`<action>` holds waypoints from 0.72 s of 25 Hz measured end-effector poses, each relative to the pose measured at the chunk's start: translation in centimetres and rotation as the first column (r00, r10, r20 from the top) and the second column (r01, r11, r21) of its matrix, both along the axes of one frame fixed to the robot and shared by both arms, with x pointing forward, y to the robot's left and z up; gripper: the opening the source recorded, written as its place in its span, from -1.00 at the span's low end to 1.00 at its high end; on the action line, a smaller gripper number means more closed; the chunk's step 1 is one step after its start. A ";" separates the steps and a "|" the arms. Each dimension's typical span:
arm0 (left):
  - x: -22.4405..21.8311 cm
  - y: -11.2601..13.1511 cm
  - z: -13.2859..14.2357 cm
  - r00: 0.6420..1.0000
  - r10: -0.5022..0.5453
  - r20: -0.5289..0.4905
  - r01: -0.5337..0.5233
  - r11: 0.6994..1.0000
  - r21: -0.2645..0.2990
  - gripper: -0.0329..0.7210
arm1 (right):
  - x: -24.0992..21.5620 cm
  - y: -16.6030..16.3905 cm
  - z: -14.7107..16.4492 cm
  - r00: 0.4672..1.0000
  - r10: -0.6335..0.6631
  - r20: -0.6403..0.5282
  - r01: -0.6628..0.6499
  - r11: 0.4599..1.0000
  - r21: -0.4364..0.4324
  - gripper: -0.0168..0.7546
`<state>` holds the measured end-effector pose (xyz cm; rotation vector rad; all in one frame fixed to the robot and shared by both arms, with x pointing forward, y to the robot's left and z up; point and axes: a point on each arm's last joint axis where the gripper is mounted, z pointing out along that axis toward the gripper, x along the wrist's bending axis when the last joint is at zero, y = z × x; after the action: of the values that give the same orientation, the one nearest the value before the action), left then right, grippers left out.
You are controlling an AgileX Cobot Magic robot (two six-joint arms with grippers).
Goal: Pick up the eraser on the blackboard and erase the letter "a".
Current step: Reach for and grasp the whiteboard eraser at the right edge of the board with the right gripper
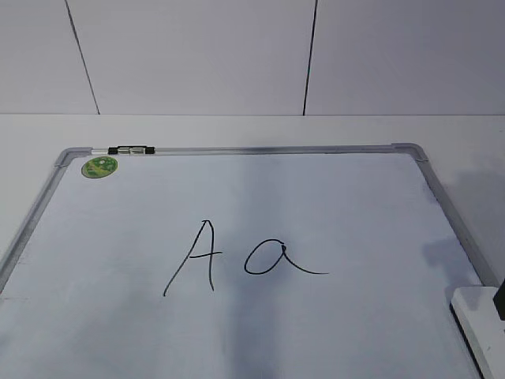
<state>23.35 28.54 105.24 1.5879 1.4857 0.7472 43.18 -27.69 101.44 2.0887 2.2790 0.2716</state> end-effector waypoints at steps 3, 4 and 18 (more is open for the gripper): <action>0.6 0.1 0.0 0.999 0.004 -0.042 -0.004 1.000 0.006 -0.10 | 0.0 0.0 0.0 1.000 -0.004 0.002 0.004 1.000 -0.005 0.55; 1.1 0.1 0.0 0.997 0.005 -0.071 -0.004 1.000 0.007 -0.08 | 0.0 -0.1 0.0 1.000 -0.003 0.002 0.003 1.000 -0.009 0.55; 3.0 0.0 0.0 0.987 0.001 -0.160 -0.004 1.000 -0.022 -0.06 | 0.8 -0.2 -0.9 1.000 0.011 -0.021 -0.012 1.000 -0.027 0.75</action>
<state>26.35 28.50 105.27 1.6618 1.6052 0.6141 43.94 -27.86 100.50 2.0762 2.2938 0.2186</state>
